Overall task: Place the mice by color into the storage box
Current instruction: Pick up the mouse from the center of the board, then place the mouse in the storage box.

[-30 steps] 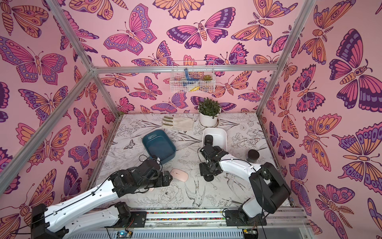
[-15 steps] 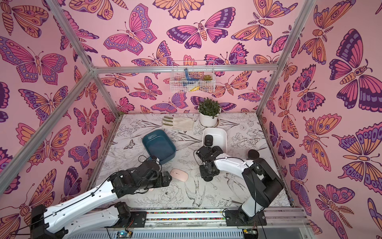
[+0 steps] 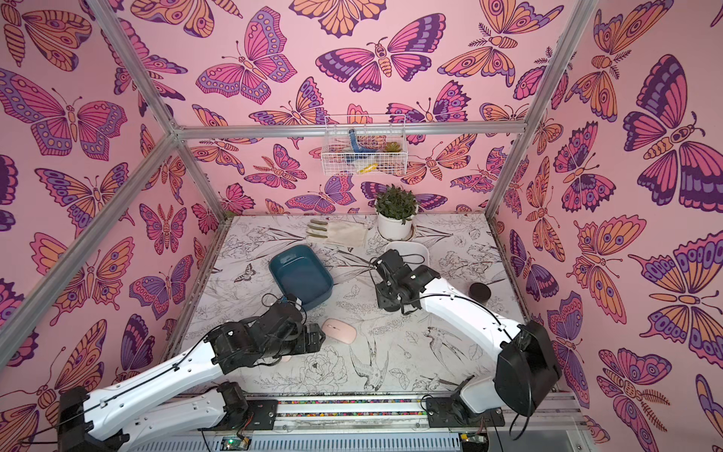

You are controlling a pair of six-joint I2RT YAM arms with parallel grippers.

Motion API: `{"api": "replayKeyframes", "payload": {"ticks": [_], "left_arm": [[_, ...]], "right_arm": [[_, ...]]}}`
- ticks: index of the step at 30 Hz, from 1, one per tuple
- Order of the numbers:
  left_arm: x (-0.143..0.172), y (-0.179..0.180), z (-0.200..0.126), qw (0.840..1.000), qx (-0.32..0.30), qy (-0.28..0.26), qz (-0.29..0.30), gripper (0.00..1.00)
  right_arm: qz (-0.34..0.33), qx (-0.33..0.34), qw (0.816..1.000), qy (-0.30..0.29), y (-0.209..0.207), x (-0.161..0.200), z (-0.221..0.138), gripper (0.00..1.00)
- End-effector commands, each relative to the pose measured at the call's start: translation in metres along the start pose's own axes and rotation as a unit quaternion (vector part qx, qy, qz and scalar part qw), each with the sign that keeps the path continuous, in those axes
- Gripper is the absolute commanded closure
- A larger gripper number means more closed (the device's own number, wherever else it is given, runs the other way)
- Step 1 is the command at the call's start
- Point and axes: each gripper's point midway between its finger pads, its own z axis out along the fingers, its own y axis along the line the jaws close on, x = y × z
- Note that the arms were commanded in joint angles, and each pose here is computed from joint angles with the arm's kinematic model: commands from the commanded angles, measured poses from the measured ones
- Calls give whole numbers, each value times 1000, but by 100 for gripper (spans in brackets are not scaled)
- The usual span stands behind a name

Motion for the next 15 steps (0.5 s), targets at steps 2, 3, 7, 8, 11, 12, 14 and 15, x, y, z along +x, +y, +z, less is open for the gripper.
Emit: {"api": "replayKeyframes", "payload": {"ticks": [2, 3, 7, 8, 11, 12, 14, 15], "left_arm": [[-7, -7, -3, 1000, -2, -9, 17, 1], [-8, -8, -2, 1000, -3, -9, 19, 1], [-10, -10, -1, 1000, -6, -7, 26, 1], [-10, -10, -1, 1000, -8, -6, 28, 1], [-11, -12, 1, 999, -11, -2, 32, 1], [-11, -13, 2, 999, -11, -1, 33, 1], [-12, -14, 3, 999, -11, 2, 35, 1], [-12, -15, 3, 999, -11, 3, 35, 1]], "right_arm": [[43, 68, 997, -13, -44, -39, 8, 63], [54, 76, 996, -10, -52, -48, 15, 63], [80, 101, 992, 10, -74, -73, 49, 63], [87, 104, 991, 19, -79, -78, 58, 63], [99, 113, 988, 39, -90, -86, 84, 64], [100, 117, 987, 41, -92, -88, 91, 64], [103, 124, 986, 45, -97, -91, 103, 64], [104, 130, 985, 47, -99, -92, 109, 64]]}}
